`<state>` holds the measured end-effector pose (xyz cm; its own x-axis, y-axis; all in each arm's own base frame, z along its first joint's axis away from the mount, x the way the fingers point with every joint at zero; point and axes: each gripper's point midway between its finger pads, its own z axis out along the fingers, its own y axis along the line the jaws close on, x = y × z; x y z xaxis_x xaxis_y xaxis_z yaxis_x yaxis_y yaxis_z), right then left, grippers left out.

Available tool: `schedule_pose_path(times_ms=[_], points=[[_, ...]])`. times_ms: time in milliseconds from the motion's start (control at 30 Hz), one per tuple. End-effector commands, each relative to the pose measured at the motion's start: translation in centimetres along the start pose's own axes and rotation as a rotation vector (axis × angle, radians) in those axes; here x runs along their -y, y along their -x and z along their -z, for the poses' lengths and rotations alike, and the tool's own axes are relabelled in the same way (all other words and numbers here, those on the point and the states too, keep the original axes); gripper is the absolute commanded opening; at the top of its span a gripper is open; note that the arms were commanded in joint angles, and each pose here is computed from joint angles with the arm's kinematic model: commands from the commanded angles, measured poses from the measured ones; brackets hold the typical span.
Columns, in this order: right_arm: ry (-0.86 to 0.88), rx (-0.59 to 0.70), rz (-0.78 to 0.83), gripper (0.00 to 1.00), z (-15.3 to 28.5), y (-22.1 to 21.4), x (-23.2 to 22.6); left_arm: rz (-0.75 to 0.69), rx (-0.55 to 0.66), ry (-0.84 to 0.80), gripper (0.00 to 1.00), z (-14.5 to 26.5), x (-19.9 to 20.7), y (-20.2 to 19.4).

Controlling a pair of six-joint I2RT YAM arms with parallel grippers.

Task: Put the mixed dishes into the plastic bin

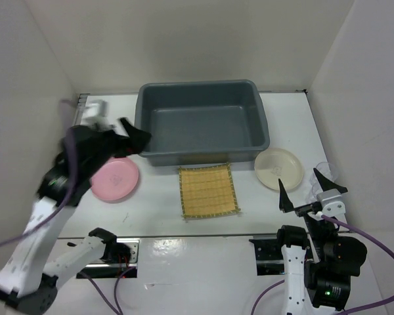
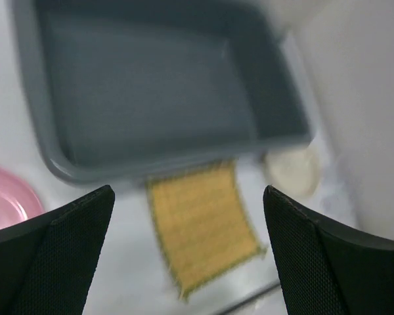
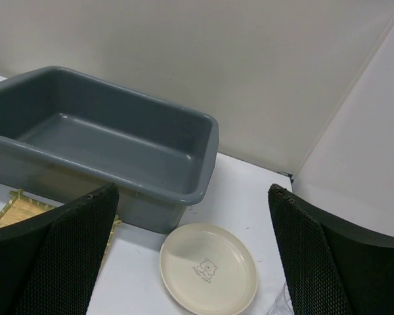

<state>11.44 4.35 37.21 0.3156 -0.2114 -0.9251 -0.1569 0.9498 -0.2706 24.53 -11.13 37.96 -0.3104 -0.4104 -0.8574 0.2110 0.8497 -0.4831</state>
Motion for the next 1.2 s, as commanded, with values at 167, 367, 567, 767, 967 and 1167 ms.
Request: schedule_pose_path(times_ms=[167, 367, 567, 767, 967, 1167], points=[[-0.040, 0.068, 0.027, 0.98, 1.5, 1.2, 0.0, 0.131, -0.748, -0.011, 1.00, -6.2, -3.7, -20.7], [-0.040, 0.068, 0.027, 0.98, 1.5, 1.2, 0.0, 0.214, -0.803, -0.098, 1.00, -6.6, -4.2, -25.5], [-0.040, 0.068, 0.027, 0.98, 1.5, 1.2, 0.0, 0.242, -0.960, -0.152, 1.00, -7.9, -4.9, -31.4], [-0.049, 0.067, 0.027, 0.98, 1.6, 1.2, 0.1, 0.243, -1.005, -0.187, 1.00, -9.4, -4.8, -34.1], [-0.047, 0.058, 0.023, 0.98, 1.4, 0.8, 0.1, 0.273, -1.087, -0.213, 1.00, -9.4, -5.7, -37.1], [-0.057, 0.064, 0.030, 0.98, 1.4, 1.0, 0.3, 0.217, -1.092, -0.100, 1.00, -9.5, -7.6, -37.6]])
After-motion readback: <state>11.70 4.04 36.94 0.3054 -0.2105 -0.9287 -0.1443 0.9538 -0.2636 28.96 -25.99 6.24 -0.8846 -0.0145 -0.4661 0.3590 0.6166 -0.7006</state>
